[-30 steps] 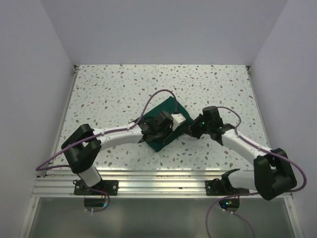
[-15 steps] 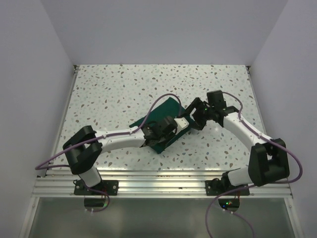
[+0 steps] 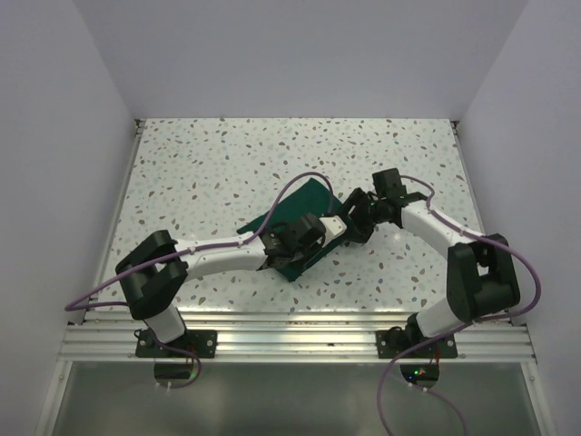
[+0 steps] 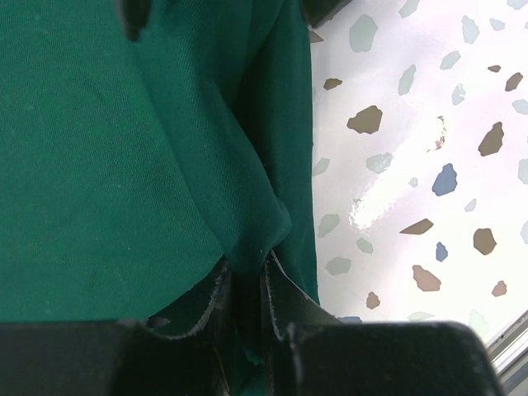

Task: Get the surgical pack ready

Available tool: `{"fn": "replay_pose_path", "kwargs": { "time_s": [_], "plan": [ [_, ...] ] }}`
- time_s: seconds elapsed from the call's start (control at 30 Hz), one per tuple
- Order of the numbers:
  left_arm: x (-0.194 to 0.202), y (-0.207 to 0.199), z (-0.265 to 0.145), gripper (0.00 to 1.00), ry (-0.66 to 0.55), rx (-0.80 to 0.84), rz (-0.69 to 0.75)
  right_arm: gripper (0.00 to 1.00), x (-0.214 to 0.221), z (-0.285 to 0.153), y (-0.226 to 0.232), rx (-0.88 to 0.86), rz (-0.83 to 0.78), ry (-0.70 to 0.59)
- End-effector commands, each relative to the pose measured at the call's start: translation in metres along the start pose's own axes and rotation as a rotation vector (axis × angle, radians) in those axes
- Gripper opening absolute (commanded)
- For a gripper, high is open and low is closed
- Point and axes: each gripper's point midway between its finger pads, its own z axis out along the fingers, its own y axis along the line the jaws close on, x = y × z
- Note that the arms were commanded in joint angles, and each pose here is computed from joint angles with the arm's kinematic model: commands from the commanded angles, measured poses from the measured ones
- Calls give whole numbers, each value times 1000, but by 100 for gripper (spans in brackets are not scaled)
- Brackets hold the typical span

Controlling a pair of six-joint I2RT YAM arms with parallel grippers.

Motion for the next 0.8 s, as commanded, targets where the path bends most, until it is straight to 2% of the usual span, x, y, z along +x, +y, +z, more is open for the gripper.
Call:
{"fn": "replay_pose_path", "kwargs": {
  "time_s": [0.0,0.1,0.13,0.37,0.5,0.57,0.6,0.7,0.73,0.77],
  "plan": [
    [4,-12,3,17,19,40,35,63,-7,5,8,-24,-40,-1],
    [6,-13,2,18,23,45,35,38,-8,6,3,-10,-71,-11],
    [7,-14,2,18,25,49,34,23,-8,5,-1,9,-76,-14],
    [22,-14,-2,14,50,55,21,1,-18,2,-25,87,-201,-45],
    [30,-19,-5,13,66,86,18,0,-21,8,-48,118,-253,-36],
    [32,-28,-9,29,60,139,18,0,-22,11,-50,115,-265,-34],
    [31,-32,-11,43,51,163,17,1,-21,12,-51,111,-273,-27],
    [26,-46,-23,52,27,251,-1,14,-19,12,-48,97,-276,-10],
    [20,-50,-28,57,14,278,-10,23,-18,12,-46,93,-274,-4],
    [11,-55,-37,58,-15,322,-37,27,-17,11,-46,91,-273,2]
  ]
}}
